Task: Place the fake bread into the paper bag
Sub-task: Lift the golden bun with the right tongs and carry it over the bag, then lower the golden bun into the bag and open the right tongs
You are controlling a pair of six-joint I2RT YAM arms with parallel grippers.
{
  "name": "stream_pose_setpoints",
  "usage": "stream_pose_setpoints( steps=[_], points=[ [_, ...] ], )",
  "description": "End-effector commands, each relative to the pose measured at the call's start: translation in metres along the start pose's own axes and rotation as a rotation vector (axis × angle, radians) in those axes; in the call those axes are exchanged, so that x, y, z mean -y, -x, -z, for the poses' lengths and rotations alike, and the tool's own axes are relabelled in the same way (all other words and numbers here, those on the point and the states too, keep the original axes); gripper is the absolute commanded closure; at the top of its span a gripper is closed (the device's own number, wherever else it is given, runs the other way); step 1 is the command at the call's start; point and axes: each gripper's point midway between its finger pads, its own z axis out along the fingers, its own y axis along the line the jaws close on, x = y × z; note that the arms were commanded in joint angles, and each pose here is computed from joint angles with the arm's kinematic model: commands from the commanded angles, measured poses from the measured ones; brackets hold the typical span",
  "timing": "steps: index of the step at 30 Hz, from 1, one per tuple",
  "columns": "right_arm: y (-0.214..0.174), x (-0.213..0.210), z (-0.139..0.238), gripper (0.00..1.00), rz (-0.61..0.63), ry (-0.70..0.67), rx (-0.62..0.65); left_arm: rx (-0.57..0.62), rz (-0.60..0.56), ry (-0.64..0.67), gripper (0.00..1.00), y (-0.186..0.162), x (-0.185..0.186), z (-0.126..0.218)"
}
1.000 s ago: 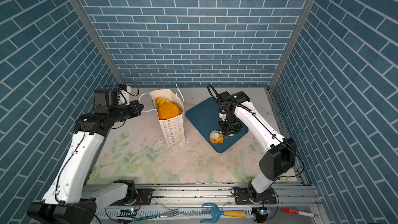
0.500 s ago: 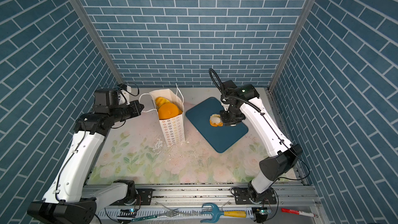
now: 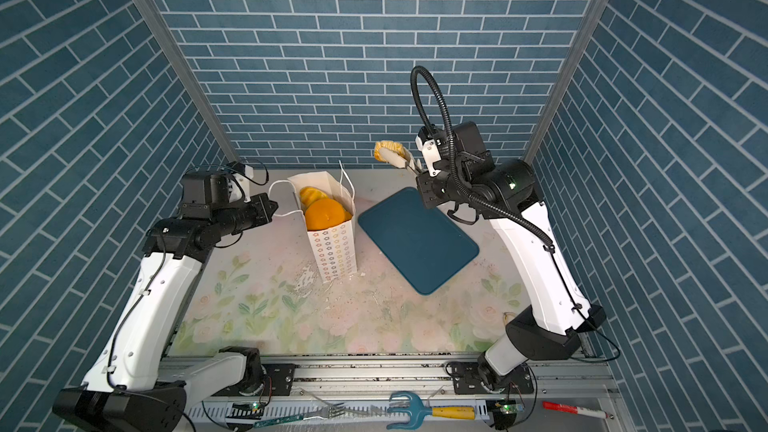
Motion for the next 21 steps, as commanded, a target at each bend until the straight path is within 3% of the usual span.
stream_pose_setpoints(
  steps=[1, 9, 21],
  points=[
    [0.051, -0.026, 0.003, 0.7, 0.095, 0.09, 0.199, -0.007, 0.004, -0.004, 1.0, -0.004, 0.001, 0.0],
    [0.071, -0.091, -0.017, 0.68, 0.252, 0.219, 0.262, -0.013, 0.009, -0.004, 1.0, -0.007, 0.0, 0.001],
    [0.019, -0.131, -0.083, 0.68, 0.35, 0.199, 0.027, 0.0, 0.001, 0.003, 1.0, -0.007, 0.0, 0.008]
  ],
)
